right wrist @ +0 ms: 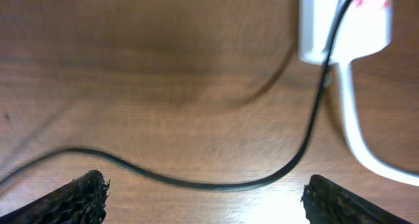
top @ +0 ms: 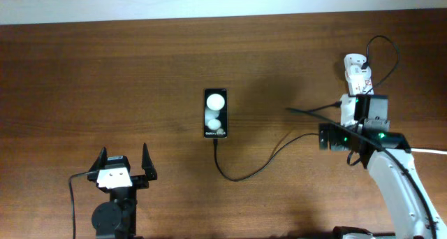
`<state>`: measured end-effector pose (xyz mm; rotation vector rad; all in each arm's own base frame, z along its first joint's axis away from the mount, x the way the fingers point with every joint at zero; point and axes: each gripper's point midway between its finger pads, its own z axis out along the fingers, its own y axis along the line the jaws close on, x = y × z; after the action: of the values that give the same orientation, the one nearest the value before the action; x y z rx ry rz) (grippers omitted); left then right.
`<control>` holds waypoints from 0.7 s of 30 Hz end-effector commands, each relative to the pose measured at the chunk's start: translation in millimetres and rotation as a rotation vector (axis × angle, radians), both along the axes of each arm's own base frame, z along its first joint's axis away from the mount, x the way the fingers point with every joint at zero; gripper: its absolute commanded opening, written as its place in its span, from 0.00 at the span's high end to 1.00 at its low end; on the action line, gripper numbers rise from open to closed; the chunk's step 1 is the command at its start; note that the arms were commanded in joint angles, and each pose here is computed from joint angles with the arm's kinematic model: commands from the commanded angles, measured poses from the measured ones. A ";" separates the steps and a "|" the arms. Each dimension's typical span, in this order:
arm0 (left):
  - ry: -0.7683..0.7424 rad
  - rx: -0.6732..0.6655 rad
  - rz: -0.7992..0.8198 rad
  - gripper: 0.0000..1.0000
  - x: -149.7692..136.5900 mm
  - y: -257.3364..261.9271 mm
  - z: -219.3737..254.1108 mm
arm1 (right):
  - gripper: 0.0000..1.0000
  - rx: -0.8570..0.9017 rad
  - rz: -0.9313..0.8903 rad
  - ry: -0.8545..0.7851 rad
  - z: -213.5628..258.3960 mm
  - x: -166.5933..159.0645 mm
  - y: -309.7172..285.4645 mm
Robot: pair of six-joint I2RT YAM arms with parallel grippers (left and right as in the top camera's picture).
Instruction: Plug charger to phone and switch on socket
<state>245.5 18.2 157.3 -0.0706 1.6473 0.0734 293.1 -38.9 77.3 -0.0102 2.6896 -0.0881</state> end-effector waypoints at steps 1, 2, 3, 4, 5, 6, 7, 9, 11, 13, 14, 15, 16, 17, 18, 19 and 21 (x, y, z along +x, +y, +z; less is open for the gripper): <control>0.001 0.015 -0.011 0.01 -0.2 -1.8 -0.4 | 0.01 0.033 0.030 0.028 -26.9 -16.4 10.5; 0.002 0.015 -0.011 0.01 -0.2 -1.8 -0.5 | 0.01 0.044 0.034 0.032 -36.7 -22.7 13.1; 0.001 0.015 -0.011 0.01 -0.2 -1.8 -0.4 | 0.01 0.064 0.045 0.012 -46.9 -27.6 18.1; 0.001 0.015 -0.011 0.01 -0.2 -1.8 -0.4 | 0.01 0.083 0.058 -0.019 -53.4 -29.8 22.9; 0.001 0.015 -0.011 0.01 -0.2 -1.8 -0.4 | 0.01 0.094 0.066 -0.048 -59.7 -33.3 26.2; 0.001 0.015 -0.011 0.01 -0.2 -1.8 -0.4 | 0.01 0.092 0.069 -0.071 -64.0 -36.9 27.0; 0.001 0.015 -0.010 0.01 -0.2 -1.7 -0.4 | 0.01 0.084 0.069 -0.124 -64.7 -35.9 26.4; 0.001 0.015 -0.010 0.01 -0.2 -1.7 -0.4 | 0.01 0.069 0.080 -0.253 -64.3 -33.4 27.3; 0.001 0.015 -0.011 0.01 -0.2 -1.8 -0.4 | 0.01 0.061 0.082 -0.305 -70.5 -41.1 28.3; 0.001 0.015 -0.010 0.01 -0.2 -1.7 -0.4 | 0.01 0.058 0.081 -0.335 -75.9 -50.8 29.6; 0.001 0.015 -0.011 0.01 -0.2 -1.8 -0.4 | 0.02 0.057 0.082 -0.345 -78.3 -56.2 30.3; 0.001 0.015 -0.010 0.01 -0.2 -1.7 -0.4 | 0.01 0.057 0.084 -0.354 -79.8 -62.8 31.5; 0.001 0.015 -0.011 0.01 -0.2 -1.8 -0.4 | 0.01 0.056 0.084 -0.359 -77.4 -64.2 31.7; 0.001 0.015 -0.011 0.01 -0.2 -1.8 -0.4 | 0.01 0.055 0.085 -0.368 -74.8 -64.5 31.8; 0.001 0.015 -0.011 0.01 -0.2 -1.8 -0.4 | 0.01 0.054 0.085 -0.377 -71.8 -65.8 32.0; 0.001 0.015 -0.011 0.01 -0.2 -1.8 -0.4 | 0.01 0.053 0.092 -0.384 -69.3 -67.4 33.7; 0.001 0.015 -0.010 0.01 -0.2 -1.7 -0.4 | 0.01 0.046 0.158 -0.491 -45.8 -58.2 46.9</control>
<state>245.4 18.2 157.7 -0.0709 1.6458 0.0737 229.1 -4.7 15.8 -0.0960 2.2714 0.0017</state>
